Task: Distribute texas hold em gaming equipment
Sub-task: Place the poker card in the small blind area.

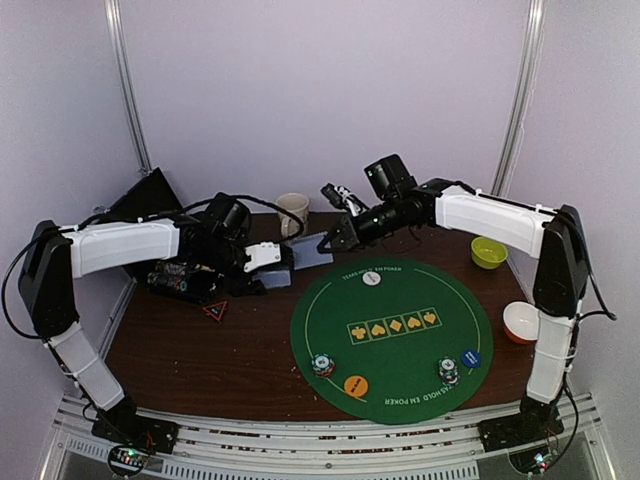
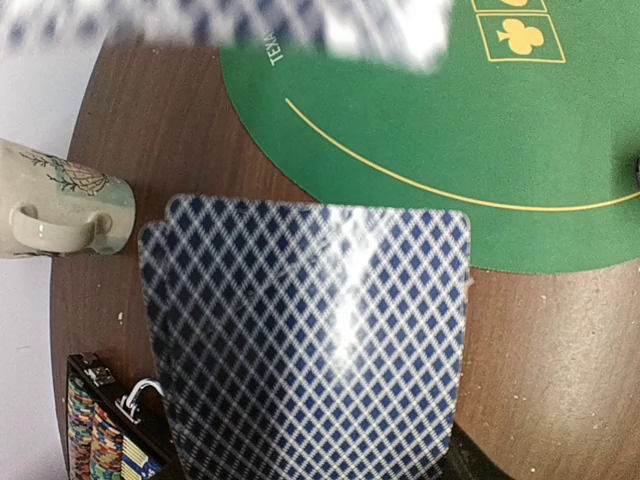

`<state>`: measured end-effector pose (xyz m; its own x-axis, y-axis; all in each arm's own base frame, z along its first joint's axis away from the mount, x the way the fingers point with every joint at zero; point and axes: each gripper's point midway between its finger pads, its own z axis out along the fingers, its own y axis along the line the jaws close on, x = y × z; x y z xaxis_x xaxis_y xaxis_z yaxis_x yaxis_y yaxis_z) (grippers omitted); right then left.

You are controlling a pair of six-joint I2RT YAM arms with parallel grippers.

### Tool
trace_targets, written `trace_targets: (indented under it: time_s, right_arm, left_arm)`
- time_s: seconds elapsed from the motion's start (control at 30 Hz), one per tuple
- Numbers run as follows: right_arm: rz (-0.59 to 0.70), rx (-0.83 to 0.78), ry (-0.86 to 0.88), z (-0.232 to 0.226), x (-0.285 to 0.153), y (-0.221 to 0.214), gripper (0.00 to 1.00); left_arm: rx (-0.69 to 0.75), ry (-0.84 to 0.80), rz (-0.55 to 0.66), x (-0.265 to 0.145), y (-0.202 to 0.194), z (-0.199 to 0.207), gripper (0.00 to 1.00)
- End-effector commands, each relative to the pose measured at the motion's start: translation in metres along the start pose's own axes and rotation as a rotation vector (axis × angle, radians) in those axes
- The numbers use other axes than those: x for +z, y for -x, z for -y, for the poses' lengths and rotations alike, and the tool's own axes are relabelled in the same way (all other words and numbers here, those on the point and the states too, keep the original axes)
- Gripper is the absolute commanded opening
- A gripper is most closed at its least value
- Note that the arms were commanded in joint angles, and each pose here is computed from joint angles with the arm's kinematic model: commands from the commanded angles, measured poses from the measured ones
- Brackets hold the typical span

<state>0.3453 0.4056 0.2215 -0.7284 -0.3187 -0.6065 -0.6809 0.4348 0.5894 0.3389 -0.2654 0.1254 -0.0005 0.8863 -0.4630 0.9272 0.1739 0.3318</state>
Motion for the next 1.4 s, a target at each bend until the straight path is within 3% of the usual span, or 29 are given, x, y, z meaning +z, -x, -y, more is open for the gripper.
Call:
trace_targets:
  time_s: [0.0, 0.17, 0.43, 0.63, 0.93, 1.17, 1.37]
  right_arm:
    - [-0.056, -0.007, -0.084, 0.012, -0.047, -0.021, 0.0]
    - [-0.157, 0.099, -0.132, 0.037, -0.029, -0.075, 0.0]
    - [-0.16, 0.105, -0.029, 0.027, 0.044, -0.079, 0.0]
    - [-0.234, 0.205, 0.034, 0.033, 0.093, -0.115, 0.0]
    - [-0.256, 0.348, 0.019, 0.06, 0.118, -0.132, 0.0]
    - [-0.325, 0.323, -0.068, 0.078, 0.119, -0.151, 0.0]
    - [-0.328, 0.264, -0.153, 0.082, 0.105, -0.139, 0.22]
  left_arm:
    - [-0.013, 0.043, 0.046, -0.012, 0.007, -0.009, 0.57]
    - [-0.019, 0.065, 0.056, -0.019, 0.005, -0.009, 0.57]
    - [-0.02, 0.065, 0.061, -0.021, 0.005, -0.007, 0.57]
    - [-0.018, 0.064, 0.059, -0.022, 0.004, -0.006, 0.57]
    - [-0.018, 0.069, 0.049, -0.02, 0.003, -0.008, 0.57]
    - [-0.017, 0.067, 0.042, -0.02, 0.002, -0.008, 0.57]
    - [-0.016, 0.062, 0.042, -0.02, 0.003, -0.009, 0.57]
